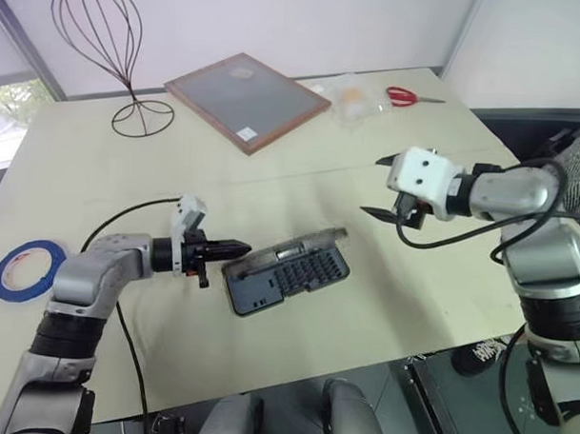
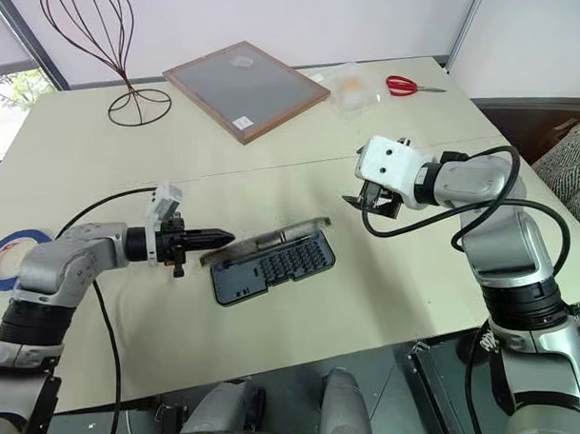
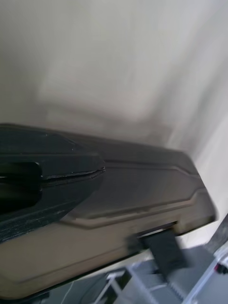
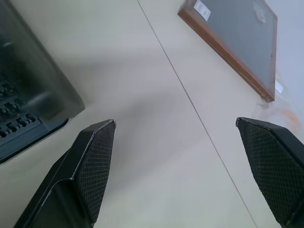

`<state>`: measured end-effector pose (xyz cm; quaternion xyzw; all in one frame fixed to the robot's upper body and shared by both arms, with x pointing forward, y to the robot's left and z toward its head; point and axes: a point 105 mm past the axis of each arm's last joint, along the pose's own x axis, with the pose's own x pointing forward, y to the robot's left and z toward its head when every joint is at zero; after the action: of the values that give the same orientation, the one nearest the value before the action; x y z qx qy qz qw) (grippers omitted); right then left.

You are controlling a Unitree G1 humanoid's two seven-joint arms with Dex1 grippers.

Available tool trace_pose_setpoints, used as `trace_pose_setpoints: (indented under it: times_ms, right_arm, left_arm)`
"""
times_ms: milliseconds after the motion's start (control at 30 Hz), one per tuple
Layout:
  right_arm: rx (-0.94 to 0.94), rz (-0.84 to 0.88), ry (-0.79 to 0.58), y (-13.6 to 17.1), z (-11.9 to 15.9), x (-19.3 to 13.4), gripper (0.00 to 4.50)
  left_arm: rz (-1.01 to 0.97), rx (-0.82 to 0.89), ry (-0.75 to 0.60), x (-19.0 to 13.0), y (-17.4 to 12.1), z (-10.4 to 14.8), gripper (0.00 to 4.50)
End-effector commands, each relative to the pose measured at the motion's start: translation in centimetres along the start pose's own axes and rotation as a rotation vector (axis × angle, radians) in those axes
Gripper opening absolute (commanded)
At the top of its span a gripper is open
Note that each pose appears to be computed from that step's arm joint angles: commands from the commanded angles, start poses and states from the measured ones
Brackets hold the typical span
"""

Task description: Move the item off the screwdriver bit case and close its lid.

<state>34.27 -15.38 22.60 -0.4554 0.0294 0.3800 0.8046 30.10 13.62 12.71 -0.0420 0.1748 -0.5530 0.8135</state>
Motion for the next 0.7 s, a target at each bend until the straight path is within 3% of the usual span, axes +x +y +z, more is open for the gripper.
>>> trace_pose_setpoints:
  times_ms: [33,133,267,467,567,700]
  right_arm:
    - [-0.032,-0.04,-0.023,-0.6,1.0,-0.6,4.21]
    - [-0.032,-0.041,-0.024,-0.5,1.1,-0.5,4.21]
    - [-0.027,-0.03,-0.039,0.1,1.5,-0.1,4.21]
    - [-0.003,0.002,-0.043,1.2,1.6,0.1,4.21]
    - [0.014,0.024,-0.043,1.9,1.5,0.1,4.21]
    - [0.086,0.067,-0.081,2.7,2.0,0.2,4.21]
  left_arm:
    - [-0.041,0.025,0.018,0.5,-0.8,0.1,0.0]
    - [-0.046,0.017,0.05,1.1,-0.8,-1.1,0.0]
    - [-0.001,0.003,0.134,1.8,0.0,-4.7,0.0]
    - [-0.003,0.034,0.215,1.4,-0.1,-6.6,0.0]
    - [-0.003,0.043,0.22,1.4,0.0,-6.7,0.0]
    - [-0.003,0.032,0.134,1.4,0.0,-4.5,0.0]
